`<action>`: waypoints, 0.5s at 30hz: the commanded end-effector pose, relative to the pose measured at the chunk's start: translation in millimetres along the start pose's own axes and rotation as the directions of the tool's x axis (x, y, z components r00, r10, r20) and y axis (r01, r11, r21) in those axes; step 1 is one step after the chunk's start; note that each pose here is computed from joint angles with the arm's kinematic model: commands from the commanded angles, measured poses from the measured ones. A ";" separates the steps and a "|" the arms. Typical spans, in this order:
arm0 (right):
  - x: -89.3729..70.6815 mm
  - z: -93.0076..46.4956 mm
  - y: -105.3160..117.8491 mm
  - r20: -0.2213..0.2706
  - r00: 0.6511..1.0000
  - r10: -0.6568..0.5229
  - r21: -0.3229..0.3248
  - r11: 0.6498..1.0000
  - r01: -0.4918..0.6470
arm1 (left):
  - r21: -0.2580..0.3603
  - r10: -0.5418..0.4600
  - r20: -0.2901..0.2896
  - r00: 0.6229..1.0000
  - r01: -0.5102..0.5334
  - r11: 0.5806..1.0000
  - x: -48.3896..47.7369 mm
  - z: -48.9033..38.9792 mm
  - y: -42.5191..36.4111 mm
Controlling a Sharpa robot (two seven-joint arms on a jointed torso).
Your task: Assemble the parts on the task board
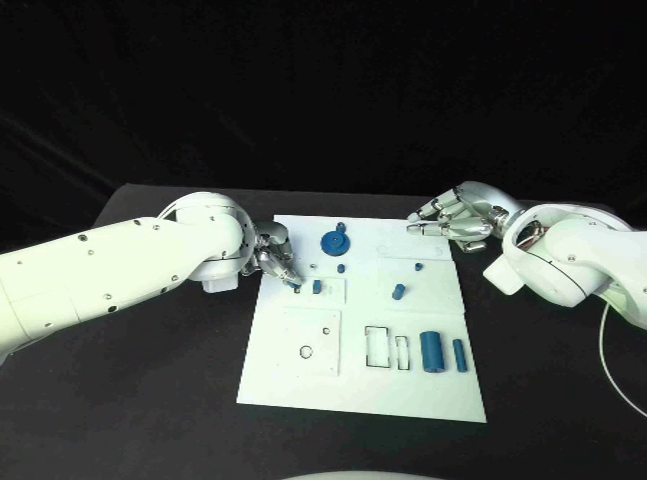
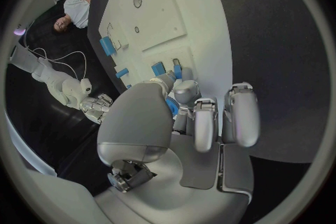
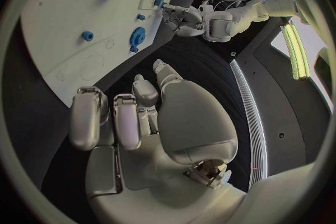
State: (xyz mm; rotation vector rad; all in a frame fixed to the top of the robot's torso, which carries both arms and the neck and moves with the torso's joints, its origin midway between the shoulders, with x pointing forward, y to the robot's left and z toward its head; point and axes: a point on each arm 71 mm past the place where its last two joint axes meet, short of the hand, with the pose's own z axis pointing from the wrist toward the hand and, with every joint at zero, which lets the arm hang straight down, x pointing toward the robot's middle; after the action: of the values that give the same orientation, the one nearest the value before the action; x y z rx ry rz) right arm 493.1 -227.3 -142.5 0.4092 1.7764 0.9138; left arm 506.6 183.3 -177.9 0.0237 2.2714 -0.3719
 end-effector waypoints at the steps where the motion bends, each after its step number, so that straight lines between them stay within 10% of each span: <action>1: 1.7 -0.2 1.1 -0.015 1.000 -0.009 -0.011 1.000 0.009 | 0.003 0.030 -0.042 0.999 -0.030 1.000 5.9 1.9 0.9; 15: 2.4 -0.4 1.3 -0.024 1.000 -0.007 -0.011 1.000 0.007 | 0.018 0.014 -0.051 0.999 -0.013 1.000 7.7 2.4 -2.5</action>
State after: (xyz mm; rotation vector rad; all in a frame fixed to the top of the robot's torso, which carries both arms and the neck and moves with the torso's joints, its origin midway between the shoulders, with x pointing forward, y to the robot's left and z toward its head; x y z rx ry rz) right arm 492.4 -226.3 -142.8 0.4030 1.7847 0.9187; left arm 505.2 182.2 -180.8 0.0378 2.2908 -0.3811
